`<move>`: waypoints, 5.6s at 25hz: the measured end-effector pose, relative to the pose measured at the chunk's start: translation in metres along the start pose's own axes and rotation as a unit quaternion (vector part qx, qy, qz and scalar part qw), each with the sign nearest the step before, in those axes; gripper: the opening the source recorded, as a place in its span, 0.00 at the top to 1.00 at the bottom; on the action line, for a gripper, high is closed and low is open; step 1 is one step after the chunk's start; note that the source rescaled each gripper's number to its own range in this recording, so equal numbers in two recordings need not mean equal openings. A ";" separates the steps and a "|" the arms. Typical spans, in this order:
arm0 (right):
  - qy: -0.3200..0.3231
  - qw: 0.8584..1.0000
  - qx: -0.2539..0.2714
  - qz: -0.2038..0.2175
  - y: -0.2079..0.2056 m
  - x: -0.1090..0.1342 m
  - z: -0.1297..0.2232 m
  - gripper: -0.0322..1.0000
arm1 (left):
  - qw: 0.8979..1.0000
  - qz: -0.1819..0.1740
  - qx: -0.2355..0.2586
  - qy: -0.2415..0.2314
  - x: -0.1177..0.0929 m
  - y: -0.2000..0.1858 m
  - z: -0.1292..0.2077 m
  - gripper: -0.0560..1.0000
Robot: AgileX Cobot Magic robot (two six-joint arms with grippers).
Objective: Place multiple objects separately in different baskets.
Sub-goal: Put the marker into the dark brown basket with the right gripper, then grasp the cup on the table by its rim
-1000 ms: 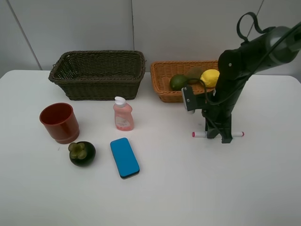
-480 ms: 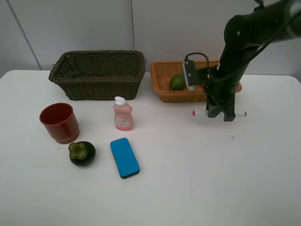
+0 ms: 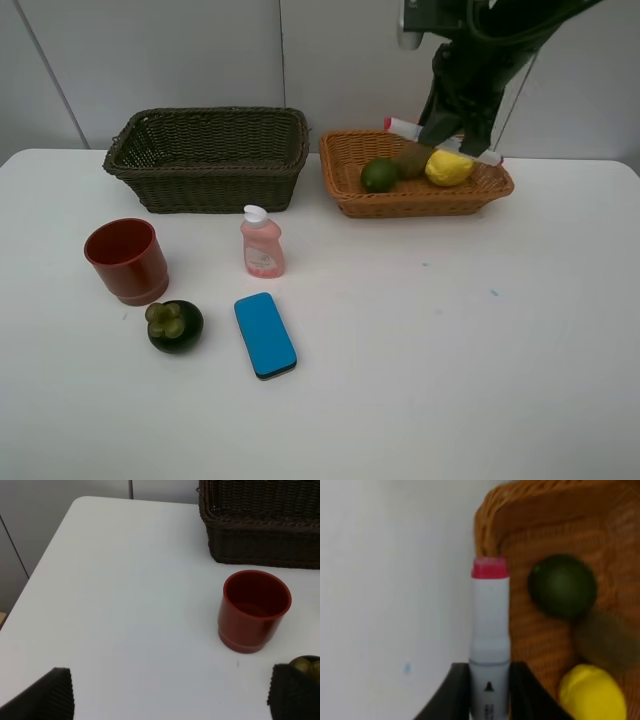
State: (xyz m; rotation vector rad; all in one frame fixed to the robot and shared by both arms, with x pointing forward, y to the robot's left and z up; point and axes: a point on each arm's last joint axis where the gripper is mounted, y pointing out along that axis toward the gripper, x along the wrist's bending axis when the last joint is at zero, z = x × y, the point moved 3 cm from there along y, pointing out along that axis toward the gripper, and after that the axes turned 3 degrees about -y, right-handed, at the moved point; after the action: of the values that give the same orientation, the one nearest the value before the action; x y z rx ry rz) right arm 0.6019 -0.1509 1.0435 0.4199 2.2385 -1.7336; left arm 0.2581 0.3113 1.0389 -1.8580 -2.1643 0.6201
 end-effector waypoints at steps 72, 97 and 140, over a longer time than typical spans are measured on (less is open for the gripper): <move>0.235 0.943 -0.230 0.044 0.215 -0.043 -0.157 0.16 | 1.000 0.000 0.000 0.000 0.000 0.000 0.000 0.00; 0.210 0.945 -0.235 0.084 0.105 -0.072 -0.164 0.13 | 1.000 0.000 0.000 0.000 0.000 0.000 0.000 0.00; 0.334 0.911 -0.141 0.199 -0.275 0.162 0.047 0.13 | 1.000 0.000 0.000 0.000 0.000 0.000 0.000 0.00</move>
State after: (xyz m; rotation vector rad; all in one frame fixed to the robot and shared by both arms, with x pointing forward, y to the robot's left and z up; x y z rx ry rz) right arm 0.3471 -0.2524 1.2132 1.4594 2.5236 -1.1273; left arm 0.2581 0.3113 1.0389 -1.8580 -2.1643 0.6201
